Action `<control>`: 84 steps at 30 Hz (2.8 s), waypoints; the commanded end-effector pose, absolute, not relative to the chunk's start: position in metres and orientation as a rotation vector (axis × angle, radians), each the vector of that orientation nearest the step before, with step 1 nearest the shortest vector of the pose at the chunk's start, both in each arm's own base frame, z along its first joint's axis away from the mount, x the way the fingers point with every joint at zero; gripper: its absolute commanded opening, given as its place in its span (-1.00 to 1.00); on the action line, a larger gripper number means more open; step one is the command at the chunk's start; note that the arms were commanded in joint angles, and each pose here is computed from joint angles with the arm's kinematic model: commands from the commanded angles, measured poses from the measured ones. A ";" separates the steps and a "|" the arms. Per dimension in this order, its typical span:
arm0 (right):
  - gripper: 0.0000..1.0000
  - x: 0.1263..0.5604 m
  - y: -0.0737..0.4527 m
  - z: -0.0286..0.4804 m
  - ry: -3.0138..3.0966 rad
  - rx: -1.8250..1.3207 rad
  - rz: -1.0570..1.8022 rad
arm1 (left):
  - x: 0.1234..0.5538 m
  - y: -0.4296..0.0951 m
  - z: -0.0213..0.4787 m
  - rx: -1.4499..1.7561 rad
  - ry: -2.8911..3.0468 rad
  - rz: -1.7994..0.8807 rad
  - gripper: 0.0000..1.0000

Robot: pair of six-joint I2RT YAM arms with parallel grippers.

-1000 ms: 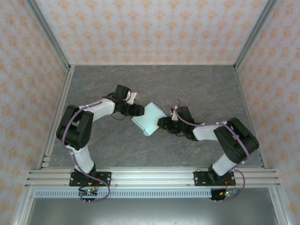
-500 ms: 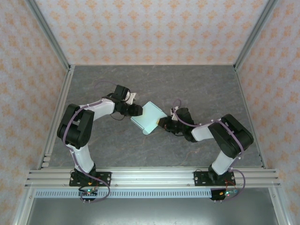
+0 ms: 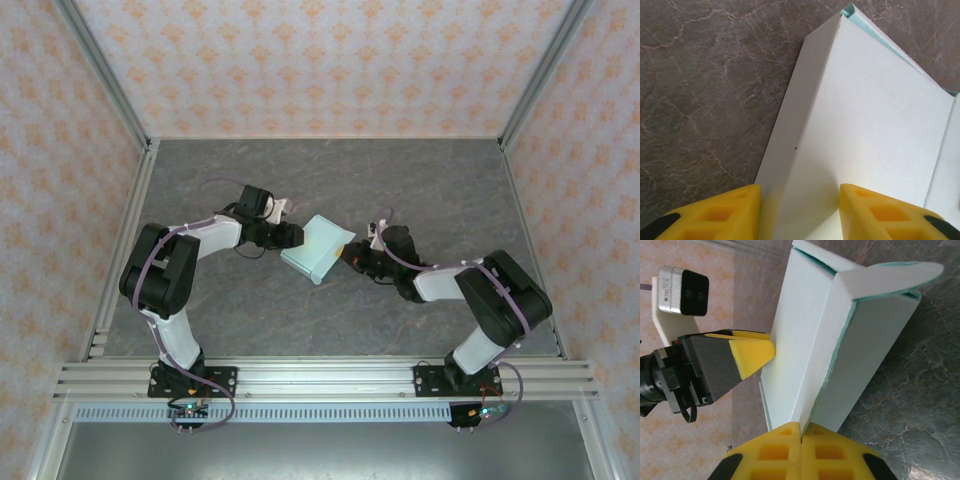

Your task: Fold the paper box

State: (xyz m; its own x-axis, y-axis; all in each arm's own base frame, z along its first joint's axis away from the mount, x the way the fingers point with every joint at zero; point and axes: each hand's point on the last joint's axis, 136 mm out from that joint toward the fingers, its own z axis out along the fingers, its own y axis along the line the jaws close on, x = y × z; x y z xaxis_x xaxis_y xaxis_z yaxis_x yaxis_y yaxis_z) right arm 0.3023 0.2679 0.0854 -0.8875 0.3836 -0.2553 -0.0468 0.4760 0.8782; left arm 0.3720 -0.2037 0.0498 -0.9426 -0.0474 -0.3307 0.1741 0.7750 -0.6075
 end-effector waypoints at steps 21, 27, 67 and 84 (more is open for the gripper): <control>-0.99 0.301 0.260 0.105 2.268 0.186 1.303 | 0.337 -0.223 0.024 0.185 2.783 -0.974 -0.09; -0.99 0.299 0.253 0.077 2.332 0.230 1.246 | 0.335 -0.214 0.017 0.209 2.835 -0.839 -0.10; -0.96 0.318 0.260 0.121 2.319 0.114 1.199 | 0.331 -0.206 0.011 -0.172 2.787 -1.157 -0.57; -0.96 0.329 0.272 0.147 2.281 0.109 1.263 | 0.336 -0.199 0.006 -0.313 2.751 -1.215 -0.63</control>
State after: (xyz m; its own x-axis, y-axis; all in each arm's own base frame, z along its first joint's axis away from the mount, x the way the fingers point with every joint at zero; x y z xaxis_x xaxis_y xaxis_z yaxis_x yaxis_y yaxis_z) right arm 0.3220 0.2560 0.1091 -0.8755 0.3306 -0.3524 -0.0731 0.6303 0.7729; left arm 0.3612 -0.2078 0.0454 -0.9634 -0.2118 -0.1643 0.0003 0.6122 -0.7907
